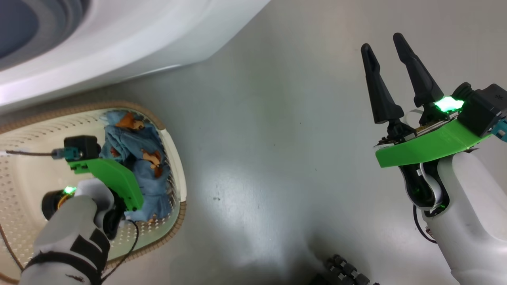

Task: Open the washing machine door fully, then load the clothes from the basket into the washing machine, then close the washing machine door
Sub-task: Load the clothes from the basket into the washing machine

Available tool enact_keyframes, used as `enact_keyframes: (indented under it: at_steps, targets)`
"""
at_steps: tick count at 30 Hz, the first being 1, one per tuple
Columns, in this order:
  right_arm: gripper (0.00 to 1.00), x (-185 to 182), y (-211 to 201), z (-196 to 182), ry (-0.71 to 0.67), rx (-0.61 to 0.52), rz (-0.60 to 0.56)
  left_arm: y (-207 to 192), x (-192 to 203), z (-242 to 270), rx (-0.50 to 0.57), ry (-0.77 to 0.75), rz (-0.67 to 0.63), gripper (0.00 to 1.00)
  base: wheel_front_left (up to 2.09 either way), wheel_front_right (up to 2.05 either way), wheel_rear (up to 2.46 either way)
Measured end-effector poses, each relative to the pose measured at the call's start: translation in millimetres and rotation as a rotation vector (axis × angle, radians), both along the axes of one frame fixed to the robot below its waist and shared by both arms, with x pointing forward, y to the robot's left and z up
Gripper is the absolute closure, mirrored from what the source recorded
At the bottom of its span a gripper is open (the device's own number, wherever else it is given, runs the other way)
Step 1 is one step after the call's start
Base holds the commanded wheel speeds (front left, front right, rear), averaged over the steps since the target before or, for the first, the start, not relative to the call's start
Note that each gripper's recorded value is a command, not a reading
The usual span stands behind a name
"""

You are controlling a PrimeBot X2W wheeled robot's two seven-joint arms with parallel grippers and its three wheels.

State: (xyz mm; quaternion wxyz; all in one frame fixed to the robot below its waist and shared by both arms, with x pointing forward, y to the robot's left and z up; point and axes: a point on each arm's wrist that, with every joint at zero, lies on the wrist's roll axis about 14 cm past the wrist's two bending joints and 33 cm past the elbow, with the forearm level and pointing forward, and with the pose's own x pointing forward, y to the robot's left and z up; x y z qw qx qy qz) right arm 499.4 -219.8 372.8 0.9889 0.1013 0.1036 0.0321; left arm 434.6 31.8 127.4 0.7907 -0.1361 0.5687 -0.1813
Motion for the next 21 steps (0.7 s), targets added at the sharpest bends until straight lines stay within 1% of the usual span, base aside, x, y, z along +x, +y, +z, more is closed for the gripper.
enact_keyframes:
  at_steps: [7, 12, 16, 21]
  targets:
    - [0.0, 1, 4, 19, -0.039, 0.007, 0.01, 4, -3, 19, -0.011, -0.051, 0.007, 1.0, 0.0, 0.0, 0.0]
    - [0.0, 0, 9, 37, -0.075, 0.009, 0.026, 7, -5, 40, -0.032, -0.091, 0.044, 1.0, 0.0, 0.0, 0.0]
    - [0.0, -4, 11, 51, -0.099, 0.01, 0.036, 8, -9, 60, -0.046, -0.144, 0.043, 1.0, 0.0, 0.0, 0.0]
    - [0.0, -13, 13, 67, -0.123, 0.011, 0.043, 10, -7, 88, -0.075, -0.224, 0.076, 1.0, 0.0, 0.0, 0.0]
